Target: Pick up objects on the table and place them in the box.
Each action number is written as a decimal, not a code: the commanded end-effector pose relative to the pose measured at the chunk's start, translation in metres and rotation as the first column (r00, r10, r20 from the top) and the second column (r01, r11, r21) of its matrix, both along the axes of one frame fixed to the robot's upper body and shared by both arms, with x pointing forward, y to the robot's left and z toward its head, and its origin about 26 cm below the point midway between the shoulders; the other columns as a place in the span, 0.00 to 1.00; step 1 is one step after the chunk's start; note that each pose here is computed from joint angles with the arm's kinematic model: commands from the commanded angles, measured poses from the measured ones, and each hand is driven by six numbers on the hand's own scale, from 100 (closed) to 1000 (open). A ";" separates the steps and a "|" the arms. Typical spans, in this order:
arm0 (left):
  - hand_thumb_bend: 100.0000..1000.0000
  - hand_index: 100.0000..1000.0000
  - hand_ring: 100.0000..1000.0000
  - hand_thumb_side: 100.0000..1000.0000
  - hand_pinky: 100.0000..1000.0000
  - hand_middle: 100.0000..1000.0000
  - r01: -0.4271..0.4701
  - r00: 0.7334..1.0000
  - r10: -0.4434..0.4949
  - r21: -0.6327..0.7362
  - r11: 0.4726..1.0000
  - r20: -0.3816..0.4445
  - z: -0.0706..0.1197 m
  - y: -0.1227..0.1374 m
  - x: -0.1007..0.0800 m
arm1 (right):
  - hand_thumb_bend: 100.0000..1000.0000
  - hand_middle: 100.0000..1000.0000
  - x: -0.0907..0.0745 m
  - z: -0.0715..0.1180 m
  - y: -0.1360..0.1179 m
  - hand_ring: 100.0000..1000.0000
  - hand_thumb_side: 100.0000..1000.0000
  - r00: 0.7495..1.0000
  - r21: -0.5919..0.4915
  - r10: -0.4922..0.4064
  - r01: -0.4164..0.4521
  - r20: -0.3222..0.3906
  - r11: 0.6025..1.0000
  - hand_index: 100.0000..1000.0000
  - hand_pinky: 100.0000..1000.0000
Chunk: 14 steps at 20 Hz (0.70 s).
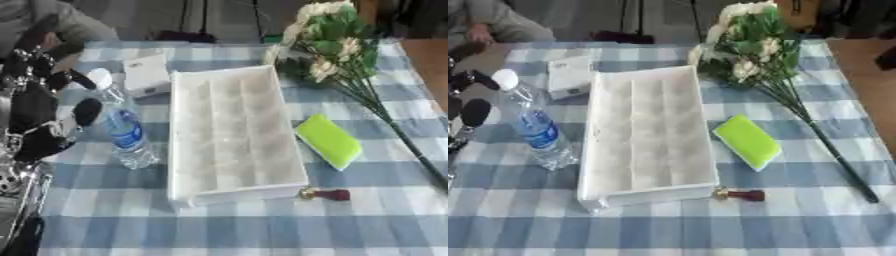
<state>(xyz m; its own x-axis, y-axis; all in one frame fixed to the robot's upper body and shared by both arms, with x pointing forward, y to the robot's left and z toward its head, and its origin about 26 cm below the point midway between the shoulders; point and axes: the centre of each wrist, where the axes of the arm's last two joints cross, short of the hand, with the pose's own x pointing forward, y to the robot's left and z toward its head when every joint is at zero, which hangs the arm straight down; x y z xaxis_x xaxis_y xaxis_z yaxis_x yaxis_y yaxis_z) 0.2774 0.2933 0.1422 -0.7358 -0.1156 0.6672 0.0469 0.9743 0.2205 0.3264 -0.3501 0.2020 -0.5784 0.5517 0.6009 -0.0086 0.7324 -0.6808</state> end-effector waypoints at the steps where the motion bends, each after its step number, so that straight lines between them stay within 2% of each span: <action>1: 0.68 0.93 0.79 0.21 0.43 0.94 0.016 1.000 -0.017 0.022 1.000 0.023 0.008 0.000 -0.002 | 0.00 0.68 0.011 0.004 -0.012 0.55 0.48 0.999 -0.125 -0.035 0.034 -0.009 0.992 0.81 0.55; 5: 0.68 0.93 0.79 0.21 0.43 0.94 0.023 1.000 -0.023 0.022 0.999 0.020 0.008 -0.001 -0.002 | 0.00 0.69 0.026 -0.004 -0.016 0.56 0.51 0.997 -0.203 -0.050 0.039 -0.053 0.978 0.81 0.55; 10: 0.68 0.93 0.79 0.21 0.43 0.94 0.031 0.999 -0.032 0.022 0.999 0.016 0.008 -0.002 -0.001 | 0.00 0.69 0.041 -0.009 -0.018 0.57 0.50 0.994 -0.250 -0.074 0.053 -0.076 0.967 0.81 0.55; 14: 0.68 0.93 0.79 0.22 0.43 0.94 0.039 0.999 -0.039 0.022 0.999 0.014 0.008 -0.003 -0.001 | 0.00 0.70 0.056 -0.022 -0.019 0.58 0.55 0.986 -0.287 -0.114 0.076 -0.117 0.955 0.80 0.56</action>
<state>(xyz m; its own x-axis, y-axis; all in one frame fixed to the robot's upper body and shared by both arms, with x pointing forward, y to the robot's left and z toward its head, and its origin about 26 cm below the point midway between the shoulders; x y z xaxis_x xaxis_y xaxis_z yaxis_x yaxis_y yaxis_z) 0.2776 0.2903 0.1413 -0.7292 -0.0971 0.6774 0.0752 0.9725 0.2203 0.3792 -0.3641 0.1748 -0.4518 0.7323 0.5095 -0.0652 0.5424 -0.8376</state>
